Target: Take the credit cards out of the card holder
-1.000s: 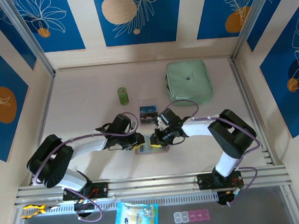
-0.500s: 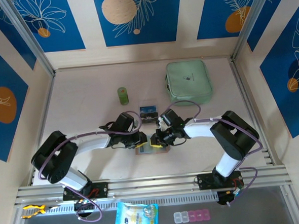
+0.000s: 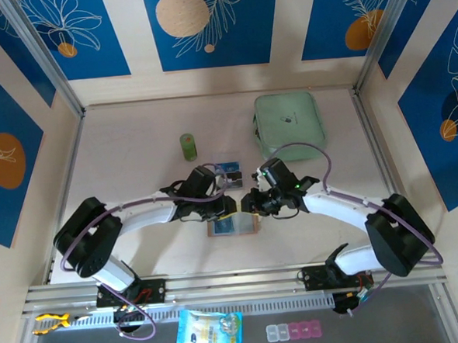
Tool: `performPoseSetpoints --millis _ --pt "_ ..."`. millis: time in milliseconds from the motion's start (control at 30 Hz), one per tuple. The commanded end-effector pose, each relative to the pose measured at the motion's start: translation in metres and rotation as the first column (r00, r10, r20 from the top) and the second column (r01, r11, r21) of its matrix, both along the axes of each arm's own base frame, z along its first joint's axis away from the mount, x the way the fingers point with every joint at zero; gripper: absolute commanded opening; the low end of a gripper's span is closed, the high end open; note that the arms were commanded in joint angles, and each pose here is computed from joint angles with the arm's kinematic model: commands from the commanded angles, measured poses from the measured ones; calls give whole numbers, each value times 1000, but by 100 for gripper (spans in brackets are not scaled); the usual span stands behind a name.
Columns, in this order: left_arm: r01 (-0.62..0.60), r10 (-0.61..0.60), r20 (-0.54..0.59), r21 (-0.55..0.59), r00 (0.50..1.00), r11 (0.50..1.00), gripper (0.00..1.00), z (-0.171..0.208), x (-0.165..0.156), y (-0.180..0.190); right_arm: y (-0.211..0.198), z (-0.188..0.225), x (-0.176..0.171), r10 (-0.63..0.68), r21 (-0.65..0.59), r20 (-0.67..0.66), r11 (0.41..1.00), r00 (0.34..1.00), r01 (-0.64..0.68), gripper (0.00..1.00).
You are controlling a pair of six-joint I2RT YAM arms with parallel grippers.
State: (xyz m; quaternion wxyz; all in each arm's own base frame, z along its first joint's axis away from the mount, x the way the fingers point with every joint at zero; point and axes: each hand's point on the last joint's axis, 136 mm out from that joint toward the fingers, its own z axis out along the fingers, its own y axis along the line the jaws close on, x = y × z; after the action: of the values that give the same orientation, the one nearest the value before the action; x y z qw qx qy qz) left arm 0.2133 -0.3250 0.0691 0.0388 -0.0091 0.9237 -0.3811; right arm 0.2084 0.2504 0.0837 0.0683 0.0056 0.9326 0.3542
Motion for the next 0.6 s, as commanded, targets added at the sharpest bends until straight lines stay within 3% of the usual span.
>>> performPoseSetpoints --millis 0,367,567 --pt "25 -25 -27 -12 999 1000 28 -1 -4 -14 -22 3 -4 -22 -70 3 997 1000 22 26" --pt "70 -72 -37 -48 997 996 36 -6 -3 -45 -43 11 -10 -66 -46 4 997 998 67 29" --pt "67 -67 -4 -31 998 997 41 1 0 -41 -40 12 -13 -60 -27 -10 998 998 60 30"
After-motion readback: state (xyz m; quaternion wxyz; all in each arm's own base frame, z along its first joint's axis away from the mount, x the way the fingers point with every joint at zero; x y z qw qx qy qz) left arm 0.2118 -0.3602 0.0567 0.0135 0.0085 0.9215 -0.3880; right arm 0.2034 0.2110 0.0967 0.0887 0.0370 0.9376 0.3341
